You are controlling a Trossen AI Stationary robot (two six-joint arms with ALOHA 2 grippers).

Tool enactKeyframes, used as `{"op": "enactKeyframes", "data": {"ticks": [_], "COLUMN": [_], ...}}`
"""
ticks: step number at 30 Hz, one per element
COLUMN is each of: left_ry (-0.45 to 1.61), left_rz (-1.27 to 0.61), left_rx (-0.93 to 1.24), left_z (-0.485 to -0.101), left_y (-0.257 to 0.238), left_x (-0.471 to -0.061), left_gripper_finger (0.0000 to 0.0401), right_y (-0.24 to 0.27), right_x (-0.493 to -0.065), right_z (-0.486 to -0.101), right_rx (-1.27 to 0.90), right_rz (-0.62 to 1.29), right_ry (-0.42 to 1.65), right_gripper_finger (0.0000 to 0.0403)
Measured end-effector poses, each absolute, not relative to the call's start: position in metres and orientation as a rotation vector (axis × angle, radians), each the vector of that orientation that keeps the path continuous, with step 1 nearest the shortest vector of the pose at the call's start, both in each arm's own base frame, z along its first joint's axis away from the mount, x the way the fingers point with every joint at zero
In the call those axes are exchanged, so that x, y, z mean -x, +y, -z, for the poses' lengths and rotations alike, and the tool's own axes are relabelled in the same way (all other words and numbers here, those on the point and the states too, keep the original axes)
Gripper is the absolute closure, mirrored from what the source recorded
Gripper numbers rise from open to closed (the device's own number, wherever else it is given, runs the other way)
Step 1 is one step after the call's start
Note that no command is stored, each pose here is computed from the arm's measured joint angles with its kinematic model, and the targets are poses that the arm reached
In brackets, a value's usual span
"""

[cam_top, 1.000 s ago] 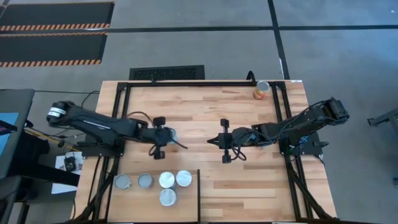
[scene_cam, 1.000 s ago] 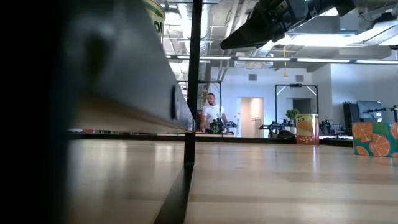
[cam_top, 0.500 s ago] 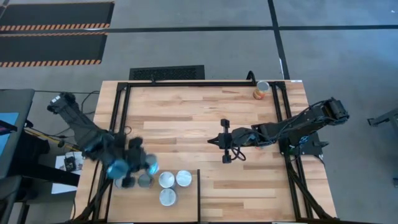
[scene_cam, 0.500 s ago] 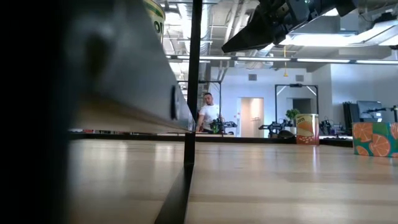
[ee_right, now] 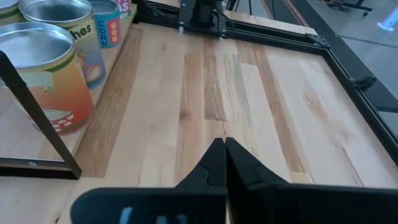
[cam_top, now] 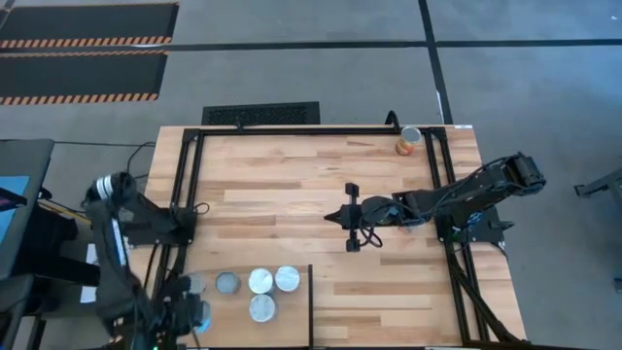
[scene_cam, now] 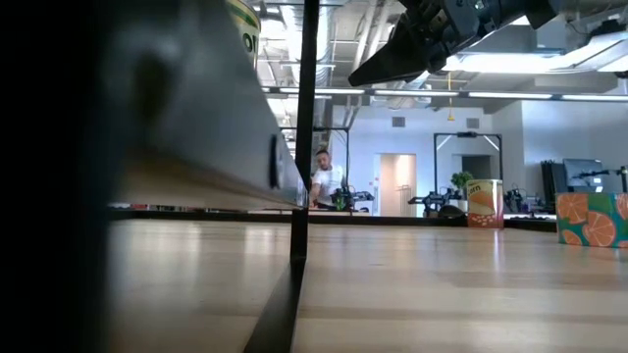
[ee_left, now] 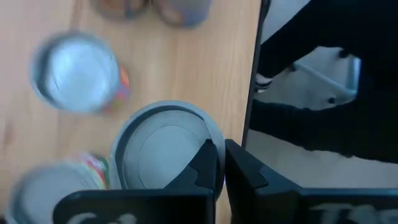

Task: Pick and place cans onto a shelf
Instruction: Put the canned sliced carrot on the shelf

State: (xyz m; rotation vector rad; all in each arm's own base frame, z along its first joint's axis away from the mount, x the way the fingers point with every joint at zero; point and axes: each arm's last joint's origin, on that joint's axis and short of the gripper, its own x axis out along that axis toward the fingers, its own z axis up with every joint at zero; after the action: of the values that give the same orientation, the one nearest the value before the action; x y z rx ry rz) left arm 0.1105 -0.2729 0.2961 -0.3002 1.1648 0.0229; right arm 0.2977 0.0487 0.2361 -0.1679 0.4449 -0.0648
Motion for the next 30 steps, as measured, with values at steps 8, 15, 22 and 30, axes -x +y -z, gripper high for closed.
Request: {"op": "enactKeyframes", "data": {"ticks": [8,15,22,30], "left_ry": [1.181,1.194,1.206,1.229], "left_rz": [-0.221,-0.271,-0.283,-0.249], "left_rx": [0.322,0.299,0.323,0.264], "left_z": [-0.262,-0.259,-0.251,-0.241], "left_y": [-0.298,-0.295,-0.302,-0.306], "left_x": [-0.094,-0.093,-0.095,-0.109], "left_gripper_finger": [0.0401,0.0401,0.0401,0.0401], "right_y": [0.049,0.049,0.049,0.049], "right_x": [-0.298,-0.299,-0.299,-0.299], "right_z": [-0.237,-0.238,-0.238,-0.238], "right_rx": [0.165,0.165,0.165,0.168], "right_rz": [0.065,0.065,0.065,0.063], "right_ry": [0.432,0.426,0.425,0.424], "right_gripper_finger": [0.0398,0.0398,0.0397,0.0398]}}
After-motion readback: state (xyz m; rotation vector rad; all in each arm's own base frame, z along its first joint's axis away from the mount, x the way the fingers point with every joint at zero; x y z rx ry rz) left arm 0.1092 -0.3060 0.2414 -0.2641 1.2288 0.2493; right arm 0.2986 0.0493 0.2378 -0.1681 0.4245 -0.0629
